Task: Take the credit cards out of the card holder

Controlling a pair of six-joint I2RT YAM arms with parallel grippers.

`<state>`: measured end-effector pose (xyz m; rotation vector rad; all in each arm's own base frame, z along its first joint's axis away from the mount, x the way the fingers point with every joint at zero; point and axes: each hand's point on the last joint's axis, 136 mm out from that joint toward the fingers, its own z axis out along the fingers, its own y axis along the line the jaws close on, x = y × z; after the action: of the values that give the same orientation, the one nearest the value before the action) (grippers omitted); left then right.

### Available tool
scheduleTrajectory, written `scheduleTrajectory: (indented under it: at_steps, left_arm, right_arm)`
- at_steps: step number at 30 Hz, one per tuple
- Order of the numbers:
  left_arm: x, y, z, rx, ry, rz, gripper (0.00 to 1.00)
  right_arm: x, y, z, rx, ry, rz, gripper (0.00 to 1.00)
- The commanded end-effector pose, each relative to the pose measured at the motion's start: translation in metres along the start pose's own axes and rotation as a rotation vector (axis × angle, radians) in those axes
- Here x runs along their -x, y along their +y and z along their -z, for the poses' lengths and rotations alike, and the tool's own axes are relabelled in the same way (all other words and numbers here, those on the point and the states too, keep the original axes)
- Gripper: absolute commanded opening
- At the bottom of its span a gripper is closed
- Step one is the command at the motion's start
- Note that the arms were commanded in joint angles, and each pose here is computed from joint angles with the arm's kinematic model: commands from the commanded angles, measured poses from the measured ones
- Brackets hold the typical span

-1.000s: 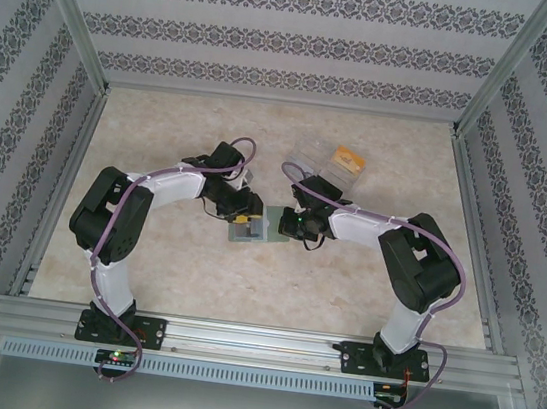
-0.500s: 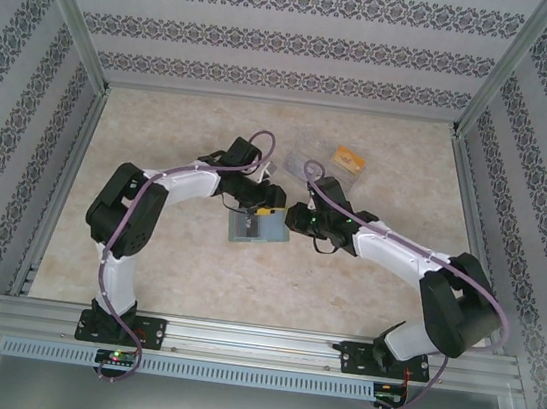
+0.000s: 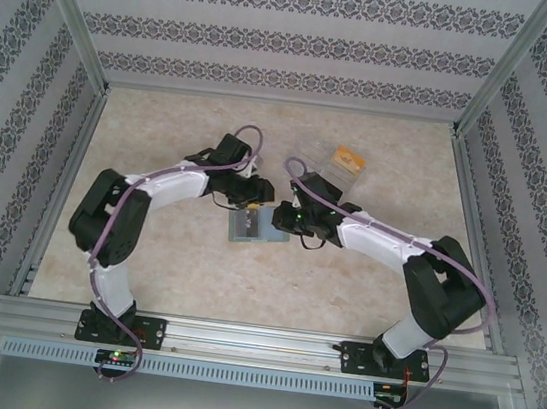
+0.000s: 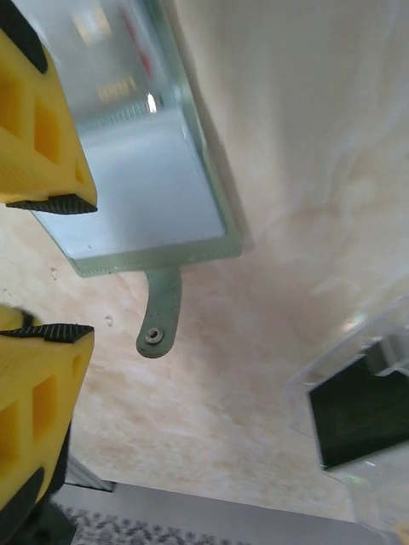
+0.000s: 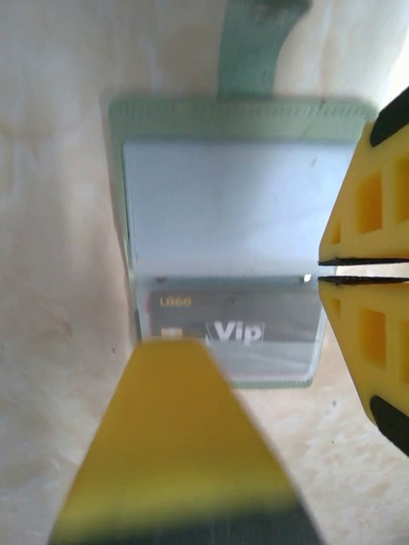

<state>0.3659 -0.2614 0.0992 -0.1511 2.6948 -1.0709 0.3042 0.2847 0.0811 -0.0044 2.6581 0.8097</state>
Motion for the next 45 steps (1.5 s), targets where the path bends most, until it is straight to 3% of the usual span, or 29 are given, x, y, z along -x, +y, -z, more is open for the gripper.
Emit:
scheduleTrajectory:
  at_steps: [1,5,11,20,28,38,45]
  left_arm:
    - [0.005,0.037,0.032,0.116,-0.098,0.095,0.43]
    - [-0.005,0.065,0.05,0.178,-0.138,0.17,0.47]
    - [-0.017,0.079,0.063,0.23,-0.157,0.228,0.52]
    - [-0.024,0.062,0.048,0.097,-0.086,0.24,0.54]
    - [-0.024,0.054,0.031,0.016,-0.043,0.207,0.44]
    - [-0.03,0.06,0.004,0.025,0.033,0.182,0.42]
    - [-0.03,0.06,-0.004,0.016,0.044,0.173,0.32]
  right_arm:
    - [-0.001,0.02,-0.014,0.062,0.063,0.034,0.19]
    - [0.001,0.025,-0.032,0.069,0.108,0.071,0.29]
    - [-0.008,0.01,-0.053,-0.094,0.183,0.147,0.37]
    - [-0.024,-0.015,-0.066,-0.178,0.266,0.163,0.31]
    - [-0.034,-0.04,-0.072,-0.257,0.293,0.163,0.25]
    - [-0.034,-0.037,-0.079,-0.219,0.291,0.141,0.24]
    - [-0.036,-0.039,-0.079,-0.213,0.292,0.139,0.24]
